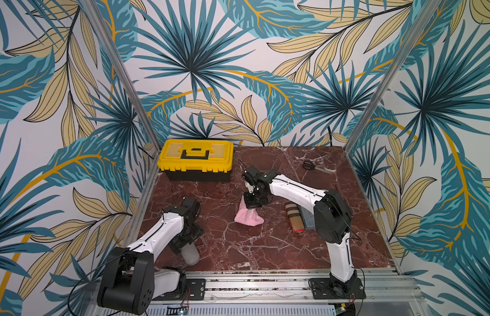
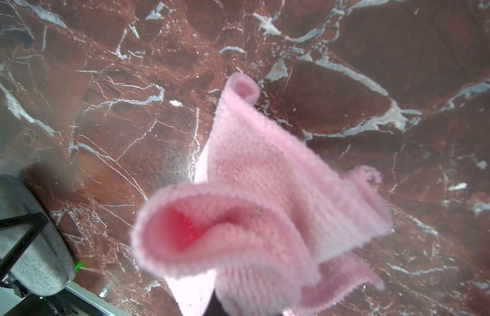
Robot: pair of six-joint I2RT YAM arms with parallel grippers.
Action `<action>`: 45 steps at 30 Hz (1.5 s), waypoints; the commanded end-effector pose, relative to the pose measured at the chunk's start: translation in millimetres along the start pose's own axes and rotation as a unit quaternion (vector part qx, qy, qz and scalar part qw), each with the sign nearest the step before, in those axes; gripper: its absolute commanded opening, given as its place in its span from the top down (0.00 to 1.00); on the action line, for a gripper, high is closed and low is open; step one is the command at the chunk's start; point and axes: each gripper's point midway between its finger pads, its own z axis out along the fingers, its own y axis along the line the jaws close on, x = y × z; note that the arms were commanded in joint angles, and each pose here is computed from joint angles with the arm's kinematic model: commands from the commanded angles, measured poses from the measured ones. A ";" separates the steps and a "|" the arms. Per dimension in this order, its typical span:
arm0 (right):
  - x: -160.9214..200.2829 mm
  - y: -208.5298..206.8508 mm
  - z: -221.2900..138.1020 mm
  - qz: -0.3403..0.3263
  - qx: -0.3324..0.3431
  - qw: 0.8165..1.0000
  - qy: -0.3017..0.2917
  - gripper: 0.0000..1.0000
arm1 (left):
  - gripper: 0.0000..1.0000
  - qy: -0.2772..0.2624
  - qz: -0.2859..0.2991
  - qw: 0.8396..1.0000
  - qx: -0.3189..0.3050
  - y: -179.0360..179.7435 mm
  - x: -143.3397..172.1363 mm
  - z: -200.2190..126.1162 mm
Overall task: Wipe the eyeglass case
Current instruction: Move the eyeglass case from the center of the board.
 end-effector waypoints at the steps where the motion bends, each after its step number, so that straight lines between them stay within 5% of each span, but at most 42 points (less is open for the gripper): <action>1: 3.5 -3.2 4.8 0.004 0.007 1.000 0.015 1.00 | 0.17 0.003 0.000 1.000 0.016 -4.9 4.1 4.2; 13: 10.0 -23.2 4.2 0.010 0.032 0.999 0.017 1.00 | 0.39 -0.017 0.035 0.999 0.029 -18.5 -5.0 2.8; 18: 17.2 -43.6 -1.7 0.018 0.050 0.998 0.016 1.00 | 0.42 -0.040 0.094 0.990 0.093 -59.9 -12.3 -7.1; 23: 37.9 -74.9 -18.5 0.025 0.094 0.995 0.023 1.00 | 0.38 -0.048 0.222 0.964 0.137 -132.7 -12.4 -31.1; 28: 71.5 -103.6 -31.1 0.022 0.142 0.988 0.047 1.00 | 0.35 -0.045 0.392 0.906 0.154 -203.8 16.4 -32.3; 33: 83.9 -113.7 -18.3 0.034 0.154 0.985 0.071 0.96 | 0.23 -0.065 0.510 0.851 0.108 -228.2 45.3 -20.7; 37: 89.6 -115.8 -7.3 0.046 0.155 0.983 0.089 0.81 | 0.14 -0.091 0.522 0.841 0.107 -224.6 50.7 -28.5; 41: 92.3 -115.2 -5.8 0.053 0.153 0.982 0.098 0.67 | 0.08 -0.111 0.498 0.848 0.141 -205.5 54.5 -41.5; 45: 93.0 -113.1 1.9 0.063 0.148 0.982 0.104 0.67 | 0.07 -0.132 0.488 0.845 0.175 -196.0 56.4 -41.1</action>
